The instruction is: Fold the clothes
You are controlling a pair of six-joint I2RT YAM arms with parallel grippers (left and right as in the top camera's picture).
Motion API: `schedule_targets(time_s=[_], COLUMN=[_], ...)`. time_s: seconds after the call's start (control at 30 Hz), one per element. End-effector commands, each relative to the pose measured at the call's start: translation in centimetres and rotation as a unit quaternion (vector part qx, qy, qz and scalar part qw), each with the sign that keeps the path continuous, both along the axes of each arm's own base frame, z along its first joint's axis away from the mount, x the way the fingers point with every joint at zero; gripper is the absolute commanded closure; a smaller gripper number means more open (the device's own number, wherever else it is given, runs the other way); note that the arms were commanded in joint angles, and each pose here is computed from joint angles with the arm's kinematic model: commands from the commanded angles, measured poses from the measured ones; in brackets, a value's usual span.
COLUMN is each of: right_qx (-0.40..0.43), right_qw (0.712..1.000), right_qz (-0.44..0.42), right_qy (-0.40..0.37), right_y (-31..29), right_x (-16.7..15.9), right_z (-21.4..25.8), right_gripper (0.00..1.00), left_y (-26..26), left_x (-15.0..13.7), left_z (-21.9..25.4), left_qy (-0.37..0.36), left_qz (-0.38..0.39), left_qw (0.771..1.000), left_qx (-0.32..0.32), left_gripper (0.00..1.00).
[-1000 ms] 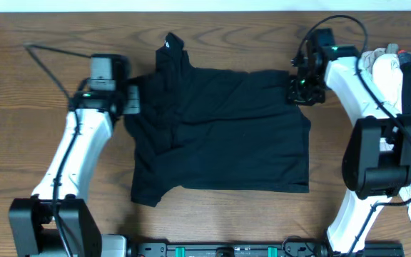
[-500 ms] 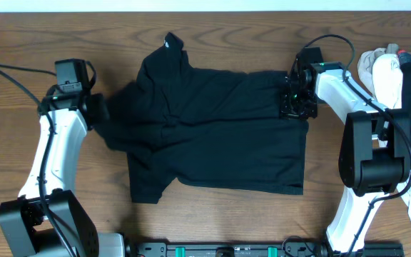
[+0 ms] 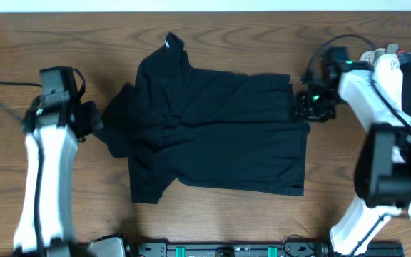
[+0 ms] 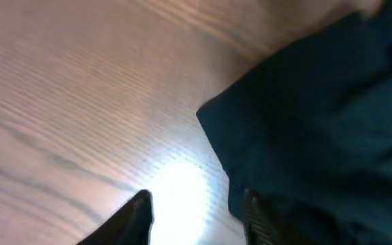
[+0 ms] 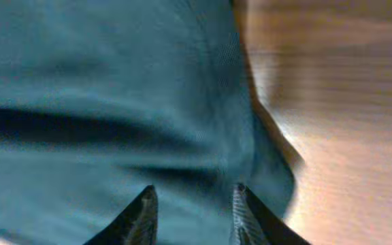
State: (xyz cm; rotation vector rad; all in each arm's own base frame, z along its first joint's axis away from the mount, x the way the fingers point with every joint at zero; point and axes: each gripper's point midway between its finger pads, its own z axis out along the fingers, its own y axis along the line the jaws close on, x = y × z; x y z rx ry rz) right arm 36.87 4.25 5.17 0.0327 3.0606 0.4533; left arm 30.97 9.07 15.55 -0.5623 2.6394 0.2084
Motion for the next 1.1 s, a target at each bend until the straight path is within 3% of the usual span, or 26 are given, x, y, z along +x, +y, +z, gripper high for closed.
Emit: schedule_targets(time_s=[0.0,0.2,0.37,0.5,0.57,0.6,0.63,0.77,1.07], right_qx=[0.032,0.035,0.038,0.029,0.033,0.049,0.067,0.115,0.132], right_qw=[0.997,0.995,0.997,0.998,0.997,0.995,0.992,0.975,0.972], right_qz=[0.015,-0.025,-0.056,-0.052,-0.046,-0.04,-0.032,-0.039,-0.054], right_qy=[-0.073,-0.093,-0.039,-0.029,-0.053,-0.076,-0.101,-0.186,-0.187], right_y=[0.4,0.3,0.5,0.6,1.0,1.6,2.4,5.3,9.4], right_x=[0.1,-2.4,-5.0,-5.5,-4.4,-3.5,-2.5,1.8,7.9], right_z=[5.7,10.7,10.6,8.5,7.3,6.9,6.8,6.3,-0.5], right_gripper=[0.6,0.45,0.38,0.52,0.74,0.83,0.87,0.91,0.99], left_y=[-1.6,-6.3,-8.1,-10.0,-10.7,-11.1,-11.5,-13.0,-14.6], left_x=[-1.6,-5.7,-8.0,-7.5,-7.1,-6.9,-6.6,-5.2,-4.0], left_z=[3.8,1.2,-4.2,-6.8,-7.3,-7.3,-7.2,-6.1,-3.6], left_qy=[-0.05,0.008,0.076,0.076,0.072,0.07,0.064,0.029,-0.02], left_qz=[0.006,0.043,0.094,0.053,0.023,0.004,-0.018,-0.089,-0.156], left_qw=[0.998,0.983,0.963,0.954,0.953,0.953,0.953,0.949,0.942], left_qx=[-0.035,-0.178,-0.241,-0.284,-0.293,-0.295,-0.297,-0.3,-0.296], left_gripper=[0.47,0.46,0.46,0.46,0.47,0.53,0.55,0.57,0.57])
